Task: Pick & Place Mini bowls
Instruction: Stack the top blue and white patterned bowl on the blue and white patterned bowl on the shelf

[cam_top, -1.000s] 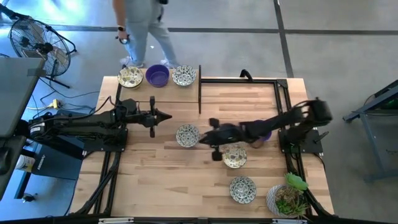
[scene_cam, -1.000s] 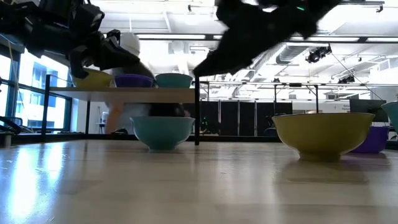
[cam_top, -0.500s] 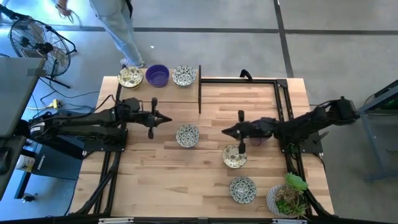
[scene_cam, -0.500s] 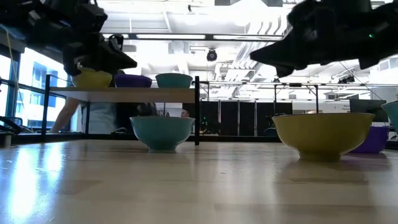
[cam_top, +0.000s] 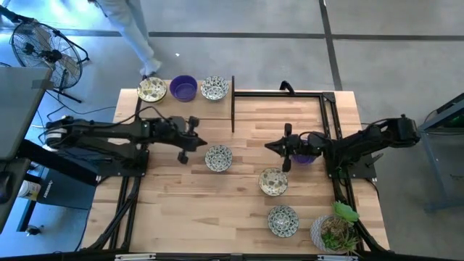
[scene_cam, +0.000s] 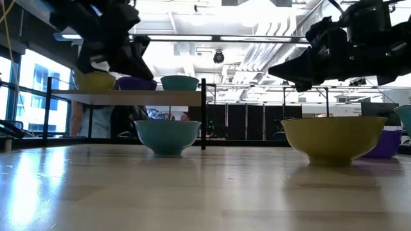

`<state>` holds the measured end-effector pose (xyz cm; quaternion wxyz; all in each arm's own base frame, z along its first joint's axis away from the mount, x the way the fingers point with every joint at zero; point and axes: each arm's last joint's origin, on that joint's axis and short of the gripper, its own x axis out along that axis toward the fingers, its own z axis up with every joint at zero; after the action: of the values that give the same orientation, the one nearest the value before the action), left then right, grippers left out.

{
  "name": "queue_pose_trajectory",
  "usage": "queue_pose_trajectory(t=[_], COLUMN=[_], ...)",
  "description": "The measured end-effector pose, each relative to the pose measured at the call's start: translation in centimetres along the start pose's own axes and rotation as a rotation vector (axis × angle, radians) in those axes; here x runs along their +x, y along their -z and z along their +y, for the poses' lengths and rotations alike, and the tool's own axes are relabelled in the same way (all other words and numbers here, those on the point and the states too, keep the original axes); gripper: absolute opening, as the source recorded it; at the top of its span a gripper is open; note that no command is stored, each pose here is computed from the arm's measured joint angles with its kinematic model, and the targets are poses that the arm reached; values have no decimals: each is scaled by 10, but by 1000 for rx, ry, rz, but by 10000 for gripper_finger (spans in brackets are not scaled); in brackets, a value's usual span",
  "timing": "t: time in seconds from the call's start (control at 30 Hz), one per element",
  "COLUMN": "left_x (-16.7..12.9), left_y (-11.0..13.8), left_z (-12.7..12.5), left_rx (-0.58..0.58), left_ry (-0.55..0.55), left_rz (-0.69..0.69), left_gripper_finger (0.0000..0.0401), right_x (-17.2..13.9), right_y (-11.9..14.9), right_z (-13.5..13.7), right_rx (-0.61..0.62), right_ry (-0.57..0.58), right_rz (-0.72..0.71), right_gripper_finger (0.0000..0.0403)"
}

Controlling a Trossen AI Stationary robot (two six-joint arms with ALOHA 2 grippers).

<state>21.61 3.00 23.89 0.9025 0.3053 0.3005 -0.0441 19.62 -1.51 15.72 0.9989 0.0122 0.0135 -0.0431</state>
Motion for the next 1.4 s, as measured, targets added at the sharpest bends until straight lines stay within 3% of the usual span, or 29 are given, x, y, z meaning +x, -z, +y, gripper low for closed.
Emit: queue_pose_trajectory(t=[0.3, 0.53, 0.83, 1.23, 1.4], left_x=[10, 26, 48, 67, 80], left_y=[-39, -57, -63, -64, -62], left_z=[-10, -26, -32, -37, -41], left_rx=[70, 73, -44, -309, -352], left_ry=[164, 280, 311, 322, 305], left_rz=[184, 280, 356, 408, 421], left_gripper_finger=[3, 61, 131, 134, 134], right_x=[0, 0, 0, 0, 0], right_y=[0, 0, 0, 0, 0], right_z=[0, 0, 0, 0, 0], right_rx=[-3, -5, -5, -5, -5], right_ry=[-2, -2, -1, -4, -4], right_rz=[1, 2, 2, 2, 2], right_gripper_finger=[1, 1, 2, 1, 1])
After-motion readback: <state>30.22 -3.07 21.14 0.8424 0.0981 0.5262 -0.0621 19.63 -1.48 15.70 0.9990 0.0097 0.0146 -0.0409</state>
